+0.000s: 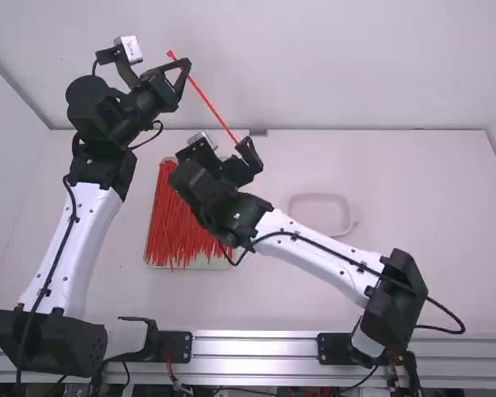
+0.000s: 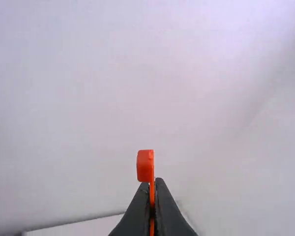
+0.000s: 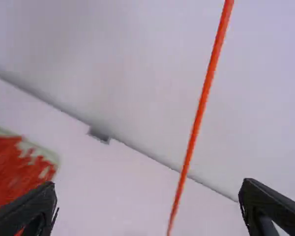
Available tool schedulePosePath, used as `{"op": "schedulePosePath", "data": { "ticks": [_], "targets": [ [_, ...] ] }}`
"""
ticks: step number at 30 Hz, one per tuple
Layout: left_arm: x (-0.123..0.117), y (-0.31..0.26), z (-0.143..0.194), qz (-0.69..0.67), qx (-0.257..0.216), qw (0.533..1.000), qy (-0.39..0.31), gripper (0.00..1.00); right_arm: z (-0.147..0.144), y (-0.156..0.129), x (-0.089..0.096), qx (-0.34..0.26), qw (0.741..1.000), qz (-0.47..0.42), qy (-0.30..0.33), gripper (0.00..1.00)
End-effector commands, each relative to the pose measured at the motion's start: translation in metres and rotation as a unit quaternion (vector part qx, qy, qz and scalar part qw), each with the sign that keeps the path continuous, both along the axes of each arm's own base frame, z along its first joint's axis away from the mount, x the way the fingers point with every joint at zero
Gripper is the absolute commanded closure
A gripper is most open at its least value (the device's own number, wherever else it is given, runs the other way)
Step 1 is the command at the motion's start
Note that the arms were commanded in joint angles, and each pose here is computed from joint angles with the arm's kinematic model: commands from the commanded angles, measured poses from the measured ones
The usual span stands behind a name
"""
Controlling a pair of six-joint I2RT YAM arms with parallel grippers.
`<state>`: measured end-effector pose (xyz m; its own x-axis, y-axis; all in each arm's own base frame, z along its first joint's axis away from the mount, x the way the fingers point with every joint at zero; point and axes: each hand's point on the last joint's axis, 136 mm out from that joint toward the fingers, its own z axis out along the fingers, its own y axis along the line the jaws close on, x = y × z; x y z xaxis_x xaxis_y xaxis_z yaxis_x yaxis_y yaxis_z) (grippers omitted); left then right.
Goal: Fasten the cable tie
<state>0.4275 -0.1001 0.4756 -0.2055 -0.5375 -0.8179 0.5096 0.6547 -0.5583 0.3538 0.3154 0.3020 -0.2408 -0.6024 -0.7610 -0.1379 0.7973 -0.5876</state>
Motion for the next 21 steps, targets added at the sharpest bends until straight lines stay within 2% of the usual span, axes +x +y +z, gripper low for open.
{"op": "schedulePosePath", "data": {
  "ticks": [1,8,13,15,17,21],
  "targets": [
    [0.002,0.006,-0.003,0.004,0.029,1.000,-0.012,0.98,0.050,0.006,-0.018,0.079,0.994,0.078,-0.001,0.02],
    [-0.006,-0.004,-0.015,-0.048,0.092,0.994,-0.033,0.98,0.084,-0.014,-0.031,0.147,0.968,0.197,0.049,0.02],
    [-0.030,-0.027,-0.019,-0.140,0.144,0.976,-0.079,0.98,0.100,-0.027,-0.043,0.200,0.922,0.318,0.096,0.02],
    [-0.042,-0.038,-0.020,-0.182,0.156,0.966,-0.095,0.98,0.105,-0.030,-0.051,0.218,0.888,0.388,0.118,0.02],
    [-0.049,-0.043,-0.020,-0.204,0.159,0.960,-0.105,0.98,0.107,-0.032,-0.055,0.228,0.865,0.429,0.128,0.02],
    [-0.080,-0.057,-0.013,-0.289,0.171,0.929,-0.154,0.98,0.110,-0.037,-0.077,0.230,0.775,0.571,0.143,0.02]
  ]
}}
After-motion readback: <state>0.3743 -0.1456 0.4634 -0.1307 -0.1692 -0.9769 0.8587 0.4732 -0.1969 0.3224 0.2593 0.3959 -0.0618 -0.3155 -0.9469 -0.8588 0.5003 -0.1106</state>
